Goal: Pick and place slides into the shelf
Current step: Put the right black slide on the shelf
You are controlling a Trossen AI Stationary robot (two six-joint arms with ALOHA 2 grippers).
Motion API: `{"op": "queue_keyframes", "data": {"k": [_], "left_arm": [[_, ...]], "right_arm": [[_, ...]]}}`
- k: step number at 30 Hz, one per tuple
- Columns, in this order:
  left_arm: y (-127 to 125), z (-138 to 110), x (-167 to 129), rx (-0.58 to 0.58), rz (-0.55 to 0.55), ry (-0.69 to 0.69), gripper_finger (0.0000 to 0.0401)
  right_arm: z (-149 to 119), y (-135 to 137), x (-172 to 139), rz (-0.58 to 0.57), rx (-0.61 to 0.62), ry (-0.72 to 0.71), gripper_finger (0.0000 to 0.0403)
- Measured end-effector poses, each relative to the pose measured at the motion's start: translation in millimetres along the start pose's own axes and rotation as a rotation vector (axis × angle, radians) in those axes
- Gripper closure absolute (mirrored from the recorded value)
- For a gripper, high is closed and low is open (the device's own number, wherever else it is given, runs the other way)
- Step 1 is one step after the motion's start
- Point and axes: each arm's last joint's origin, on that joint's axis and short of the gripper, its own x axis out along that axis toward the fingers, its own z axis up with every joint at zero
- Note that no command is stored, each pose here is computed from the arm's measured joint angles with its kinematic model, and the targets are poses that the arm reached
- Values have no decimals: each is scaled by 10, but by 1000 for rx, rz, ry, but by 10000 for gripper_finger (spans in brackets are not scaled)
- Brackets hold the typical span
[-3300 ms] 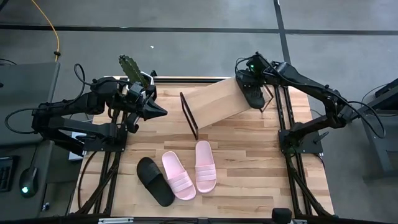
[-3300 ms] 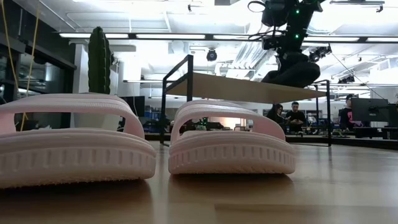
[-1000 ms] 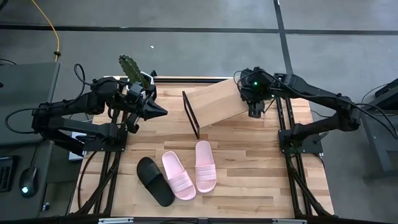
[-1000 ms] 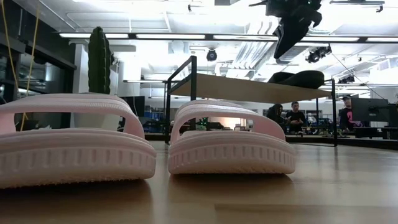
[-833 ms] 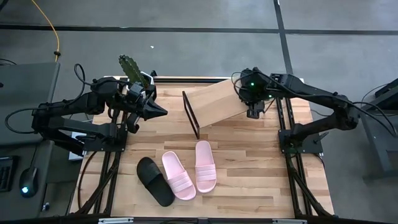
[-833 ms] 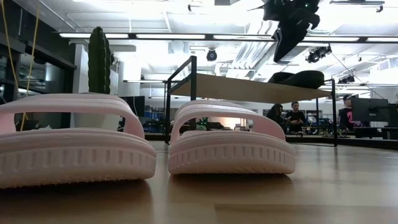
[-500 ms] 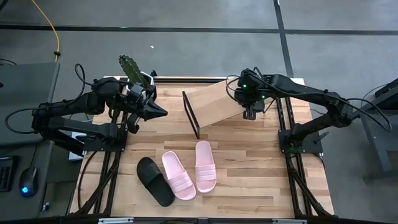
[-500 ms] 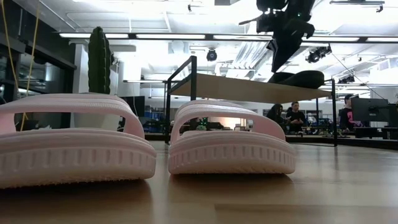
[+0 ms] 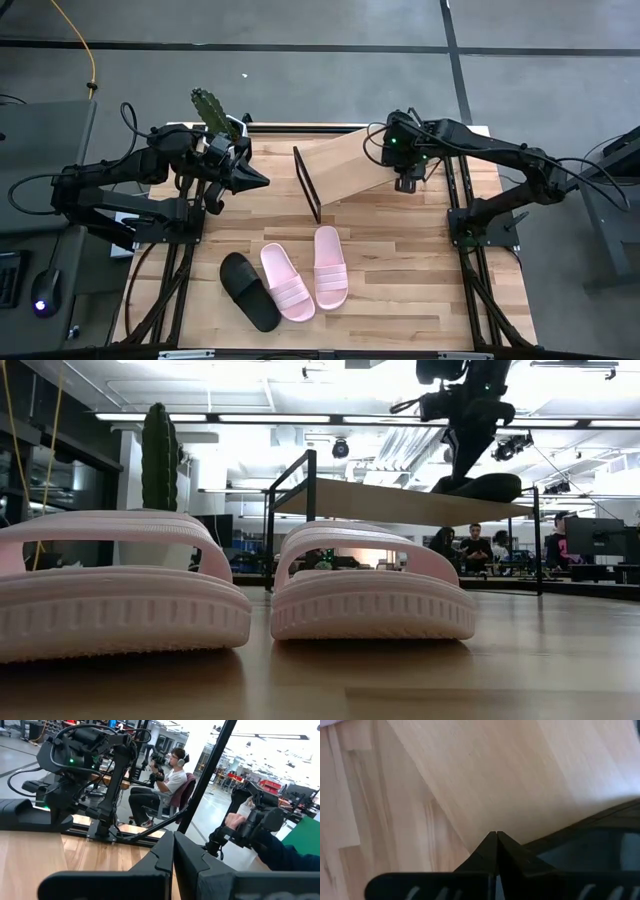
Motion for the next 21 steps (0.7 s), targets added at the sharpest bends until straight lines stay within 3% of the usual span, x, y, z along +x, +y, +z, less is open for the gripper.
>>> {"op": "queue_keyframes", "data": {"k": [21], "left_arm": [[0, 0, 0, 0, 0, 0, 400]], "right_arm": [[-111, -3, -8, -90, 38, 139, 403]]}}
